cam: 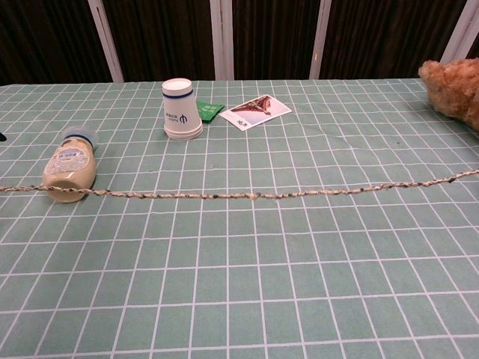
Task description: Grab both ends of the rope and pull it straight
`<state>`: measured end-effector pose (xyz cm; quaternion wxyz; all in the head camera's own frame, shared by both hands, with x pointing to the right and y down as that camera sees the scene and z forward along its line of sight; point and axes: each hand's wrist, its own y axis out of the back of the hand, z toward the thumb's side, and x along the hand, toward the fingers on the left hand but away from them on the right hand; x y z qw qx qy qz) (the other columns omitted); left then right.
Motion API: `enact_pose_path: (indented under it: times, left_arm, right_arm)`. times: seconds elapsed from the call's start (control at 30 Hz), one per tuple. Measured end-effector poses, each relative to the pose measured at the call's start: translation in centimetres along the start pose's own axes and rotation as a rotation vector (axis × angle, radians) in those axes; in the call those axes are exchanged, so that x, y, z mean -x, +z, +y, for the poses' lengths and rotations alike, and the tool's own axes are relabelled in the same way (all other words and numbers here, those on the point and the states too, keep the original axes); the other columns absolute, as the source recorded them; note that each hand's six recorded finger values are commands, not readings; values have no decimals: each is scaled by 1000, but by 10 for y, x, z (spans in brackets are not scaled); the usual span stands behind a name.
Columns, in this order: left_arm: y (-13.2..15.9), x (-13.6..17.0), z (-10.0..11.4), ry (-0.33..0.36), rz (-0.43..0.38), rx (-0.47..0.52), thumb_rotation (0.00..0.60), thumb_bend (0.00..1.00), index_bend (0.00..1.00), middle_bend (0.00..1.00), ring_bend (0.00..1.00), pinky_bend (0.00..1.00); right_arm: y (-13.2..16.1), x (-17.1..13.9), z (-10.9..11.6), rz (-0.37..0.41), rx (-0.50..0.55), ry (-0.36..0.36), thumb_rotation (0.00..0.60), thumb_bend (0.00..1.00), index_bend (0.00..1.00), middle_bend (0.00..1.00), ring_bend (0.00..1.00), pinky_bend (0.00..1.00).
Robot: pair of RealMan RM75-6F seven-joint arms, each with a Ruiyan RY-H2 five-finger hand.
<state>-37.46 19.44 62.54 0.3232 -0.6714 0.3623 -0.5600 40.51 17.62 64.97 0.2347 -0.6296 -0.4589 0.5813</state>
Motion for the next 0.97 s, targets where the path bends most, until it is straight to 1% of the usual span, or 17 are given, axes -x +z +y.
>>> enact_pose_path:
  times: [0.03, 0.07, 0.1, 0.13, 0.17, 0.2, 0.23, 0.33, 0.37, 0.43, 0.53, 0.67, 0.73, 0.83, 0.97]
  left_arm:
    - [0, -2, -2, -2, -1, -10, 600, 418, 549, 96, 0, 0]
    - [0, -3, -3, -4, -1, -20, 600, 340, 501, 66, 0, 0]
    - [-1, -4, -6, -11, 1, -30, 600, 286, 467, 43, 0, 0]
    - [-1, -5, -7, -17, 3, -40, 600, 210, 416, 15, 0, 0]
    - [-2, -5, -9, -24, 6, -52, 600, 180, 392, 6, 0, 0]
    - [-4, -5, -10, -33, 11, -68, 600, 146, 357, 0, 0, 0]
    - [-5, -5, -10, -39, 16, -80, 600, 120, 319, 0, 0, 0]
    - [-9, -6, -8, -47, 30, -104, 600, 76, 208, 0, 0, 0]
    - [-9, -6, -6, -44, 31, -108, 600, 69, 175, 0, 0, 0]
    - [-10, -5, -1, -35, 35, -108, 600, 68, 144, 0, 0, 0]
    - [-12, -1, 5, -24, 45, -90, 600, 67, 127, 0, 0, 0]
    - [-15, 8, 16, 5, 52, -43, 600, 67, 122, 0, 0, 0]
    - [-16, 15, 24, 34, 47, -14, 600, 67, 121, 0, 0, 0]
    - [-18, 28, 36, 86, 27, 18, 600, 68, 119, 0, 0, 0]
    - [-25, 52, 50, 156, -9, 41, 600, 68, 107, 0, 0, 0]
  right_arm:
    - [-1, 1, -1, -5, -5, 0, 600, 494, 526, 205, 0, 0]
    - [-3, 1, -1, -12, -11, 1, 600, 494, 462, 172, 0, 0]
    - [-4, 2, -2, -18, -14, 3, 600, 493, 336, 107, 0, 0]
    - [-6, 2, -3, -24, -18, 7, 600, 493, 244, 63, 0, 0]
    - [-8, 2, -5, -34, -23, 16, 600, 493, 106, 14, 0, 0]
    - [-9, 3, -6, -41, -27, 24, 600, 493, 42, 1, 0, 0]
    - [-11, 3, -7, -49, -32, 32, 600, 494, 13, 0, 0, 0]
    - [-14, 3, -9, -70, -50, 53, 600, 446, 0, 0, 0, 0]
    - [-14, 2, -9, -76, -53, 58, 600, 411, 0, 0, 0, 0]
    - [-14, 2, -8, -84, -57, 62, 600, 370, 0, 0, 0, 0]
    - [-13, 0, -6, -93, -54, 64, 600, 358, 0, 0, 0, 0]
    - [-9, -5, 4, -89, -29, 42, 600, 356, 0, 0, 0, 0]
    - [-7, -8, 10, -75, -23, 25, 600, 356, 0, 0, 0, 0]
    - [-2, -14, 19, -35, -29, -10, 600, 355, 0, 0, 0, 0]
    - [6, -30, 33, 52, -70, -68, 600, 356, 0, 0, 0, 0]
